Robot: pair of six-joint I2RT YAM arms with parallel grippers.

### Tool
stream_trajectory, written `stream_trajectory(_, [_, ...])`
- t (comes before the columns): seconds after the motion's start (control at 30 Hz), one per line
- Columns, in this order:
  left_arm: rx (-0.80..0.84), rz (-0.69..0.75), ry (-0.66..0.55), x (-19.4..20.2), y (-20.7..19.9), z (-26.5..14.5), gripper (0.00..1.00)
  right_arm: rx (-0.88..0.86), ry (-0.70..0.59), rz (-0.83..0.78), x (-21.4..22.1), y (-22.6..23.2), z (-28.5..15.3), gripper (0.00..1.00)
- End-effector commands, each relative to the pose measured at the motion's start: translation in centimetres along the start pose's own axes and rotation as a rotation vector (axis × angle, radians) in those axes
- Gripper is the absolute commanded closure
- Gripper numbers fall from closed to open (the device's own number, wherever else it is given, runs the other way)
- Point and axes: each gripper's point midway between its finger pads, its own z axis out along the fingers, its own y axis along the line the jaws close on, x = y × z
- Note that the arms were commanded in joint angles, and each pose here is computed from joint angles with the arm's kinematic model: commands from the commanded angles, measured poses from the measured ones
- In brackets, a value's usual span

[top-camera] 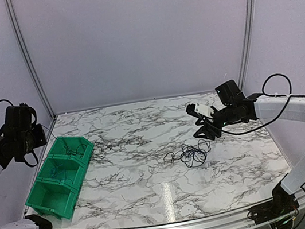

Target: Untangle the cables

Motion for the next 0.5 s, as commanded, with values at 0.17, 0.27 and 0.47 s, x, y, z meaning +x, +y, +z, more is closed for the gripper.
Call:
stream_trajectory(0.17, [0.044,-0.081,0.285,8.7,-1.2,1.8,1.0,-0.005,0.014,-0.011,0.5,0.0,0.1,0.4])
stream_trajectory(0.27, [0.055,-0.143,0.292,9.4,-1.1,1.4,1.0,-0.012,0.019,-0.009,0.6,0.1,0.2,0.4])
stream_trajectory(0.47, [-0.041,-0.179,0.296,11.0,0.5,1.9,1.0,-0.018,0.01,-0.015,0.4,0.3,0.0,0.4])
